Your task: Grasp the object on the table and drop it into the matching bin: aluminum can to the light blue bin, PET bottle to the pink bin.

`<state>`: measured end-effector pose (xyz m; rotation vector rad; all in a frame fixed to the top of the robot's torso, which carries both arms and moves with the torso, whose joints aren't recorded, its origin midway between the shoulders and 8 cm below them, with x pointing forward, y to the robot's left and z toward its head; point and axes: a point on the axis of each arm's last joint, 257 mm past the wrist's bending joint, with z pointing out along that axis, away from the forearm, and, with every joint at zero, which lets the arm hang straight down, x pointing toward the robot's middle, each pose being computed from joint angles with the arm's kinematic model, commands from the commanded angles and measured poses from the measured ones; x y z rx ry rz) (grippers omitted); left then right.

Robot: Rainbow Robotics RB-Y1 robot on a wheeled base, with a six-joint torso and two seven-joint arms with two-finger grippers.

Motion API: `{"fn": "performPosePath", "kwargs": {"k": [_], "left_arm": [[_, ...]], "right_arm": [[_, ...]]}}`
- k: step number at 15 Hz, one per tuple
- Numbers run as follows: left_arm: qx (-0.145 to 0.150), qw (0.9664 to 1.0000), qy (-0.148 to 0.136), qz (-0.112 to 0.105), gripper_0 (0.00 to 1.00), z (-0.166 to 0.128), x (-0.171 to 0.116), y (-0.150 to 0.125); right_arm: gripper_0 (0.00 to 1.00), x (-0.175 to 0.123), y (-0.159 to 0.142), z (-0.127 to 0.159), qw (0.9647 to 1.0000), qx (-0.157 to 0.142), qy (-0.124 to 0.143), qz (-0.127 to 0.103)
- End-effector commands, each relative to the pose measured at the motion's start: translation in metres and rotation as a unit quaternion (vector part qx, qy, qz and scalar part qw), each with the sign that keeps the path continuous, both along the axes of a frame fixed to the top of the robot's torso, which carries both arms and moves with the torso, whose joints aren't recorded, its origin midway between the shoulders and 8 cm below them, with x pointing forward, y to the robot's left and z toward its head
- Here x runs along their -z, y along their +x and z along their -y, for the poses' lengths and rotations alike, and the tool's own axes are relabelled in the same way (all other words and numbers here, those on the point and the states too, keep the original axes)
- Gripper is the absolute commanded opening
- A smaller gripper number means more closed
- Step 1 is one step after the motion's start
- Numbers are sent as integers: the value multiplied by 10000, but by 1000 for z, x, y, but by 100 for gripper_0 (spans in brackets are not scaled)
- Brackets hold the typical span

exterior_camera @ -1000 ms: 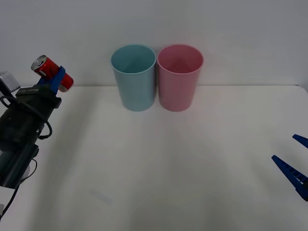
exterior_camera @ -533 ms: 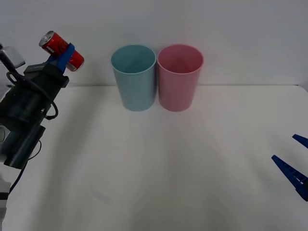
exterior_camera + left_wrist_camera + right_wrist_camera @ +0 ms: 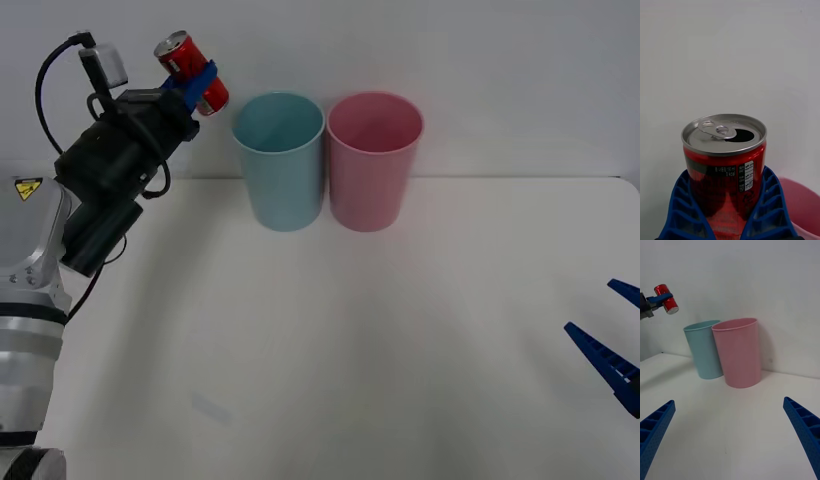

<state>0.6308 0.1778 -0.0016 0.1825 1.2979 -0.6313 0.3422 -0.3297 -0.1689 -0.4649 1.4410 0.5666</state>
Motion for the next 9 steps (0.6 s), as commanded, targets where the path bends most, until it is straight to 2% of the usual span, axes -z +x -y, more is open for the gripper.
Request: {"fn": "performPosePath", "kwargs": {"k": [1,5,9], "left_arm": [[114,9994,311,-81,0,19,0,24],[147,9966,798,-118,0,37,5,52],[298,9947,969,-154,0,55,3,57]], "right_arm": [[100,0,0,0,10000,0,0,0],[100,0,0,0,10000,0,0,0],[100,0,0,0,10000,0,0,0]]}}
